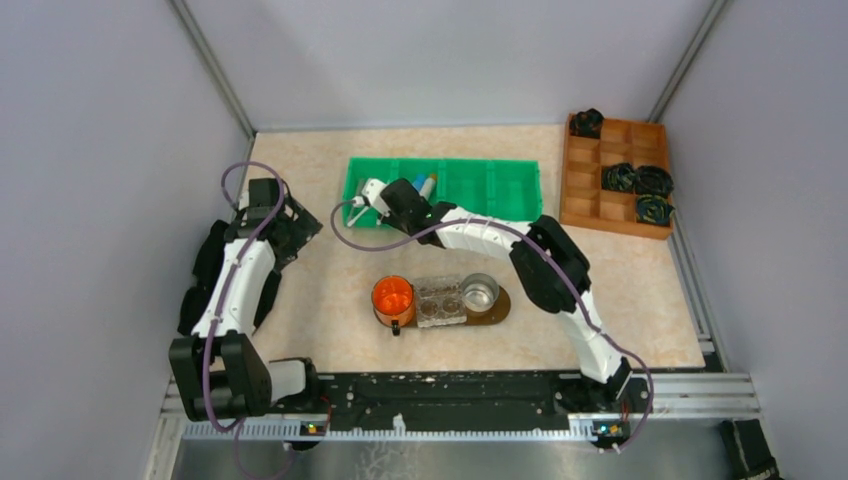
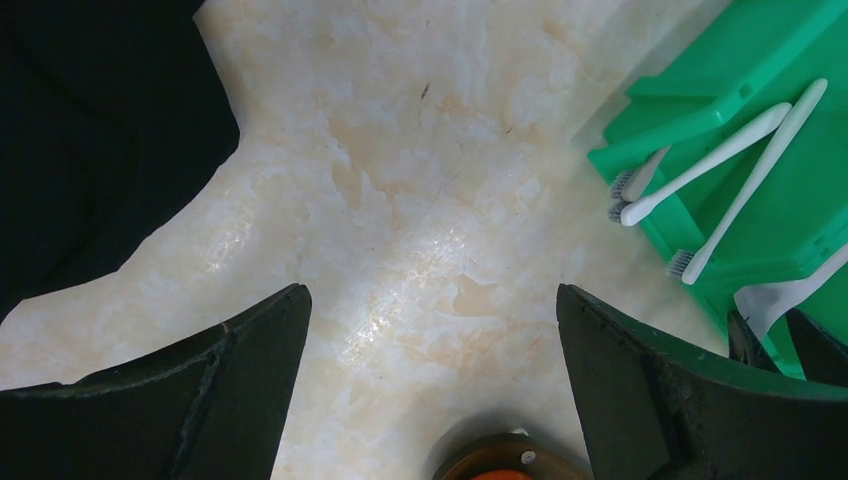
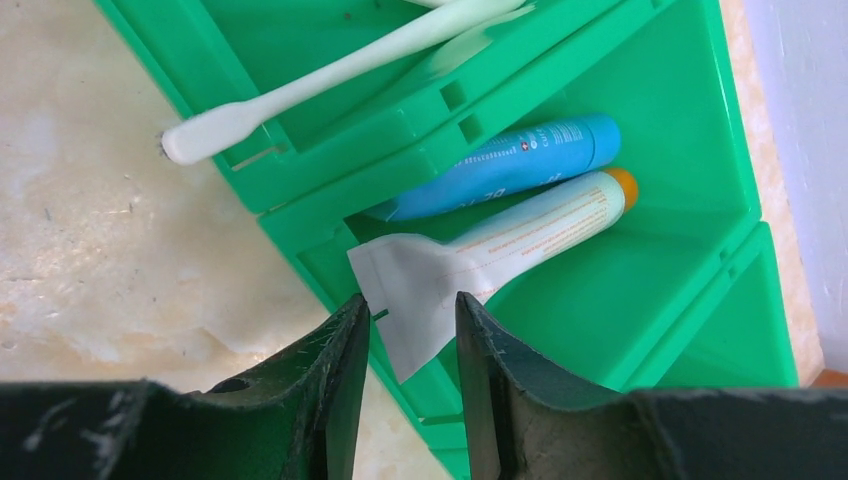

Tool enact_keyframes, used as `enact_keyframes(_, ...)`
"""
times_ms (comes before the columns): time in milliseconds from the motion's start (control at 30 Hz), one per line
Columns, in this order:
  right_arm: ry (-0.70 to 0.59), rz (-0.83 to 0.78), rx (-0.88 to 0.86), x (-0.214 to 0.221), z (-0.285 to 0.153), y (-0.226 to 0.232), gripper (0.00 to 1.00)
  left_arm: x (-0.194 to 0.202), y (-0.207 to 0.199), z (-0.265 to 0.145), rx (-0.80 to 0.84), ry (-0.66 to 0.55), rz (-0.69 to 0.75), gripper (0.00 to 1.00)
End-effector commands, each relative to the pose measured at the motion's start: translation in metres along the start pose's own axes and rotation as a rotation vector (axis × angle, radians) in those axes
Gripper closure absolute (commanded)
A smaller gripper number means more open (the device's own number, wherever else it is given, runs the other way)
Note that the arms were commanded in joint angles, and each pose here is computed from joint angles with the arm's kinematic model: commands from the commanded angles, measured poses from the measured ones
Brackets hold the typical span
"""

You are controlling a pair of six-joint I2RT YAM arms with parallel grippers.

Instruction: Prepare toiletry sets of a toothbrush and toothpaste on the tray

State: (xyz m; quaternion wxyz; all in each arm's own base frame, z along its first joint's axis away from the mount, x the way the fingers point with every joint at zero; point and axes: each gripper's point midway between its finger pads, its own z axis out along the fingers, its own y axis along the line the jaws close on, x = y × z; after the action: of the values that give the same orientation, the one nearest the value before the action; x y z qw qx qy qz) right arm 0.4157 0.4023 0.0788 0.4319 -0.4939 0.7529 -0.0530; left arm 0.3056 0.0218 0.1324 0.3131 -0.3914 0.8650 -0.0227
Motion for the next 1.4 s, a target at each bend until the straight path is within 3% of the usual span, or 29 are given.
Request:
enact_keyframes(0,-0.008,0.031,0.069,-0.008,0.005,-0.026,0.64,0.001,0.000,-0.002,0.019,0.006,0.005,0.01)
enact_keyframes(667,-0.090,0.117,0.252,-0.040,-0.026,-0.079,0.99,0.002,0.000,-0.004,0.029,0.007,0.008,0.01)
enact_keyframes(1200,-0.240,0.223,0.387,-0.105,-0.106,-0.150,1.00,0.006,0.001,-0.005,0.039,0.010,0.010,0.01)
enact_keyframes(1367,-0.227,0.226,0.388,-0.110,-0.107,-0.158,1.00,0.008,0.001,-0.004,0.043,0.013,0.010,0.01)
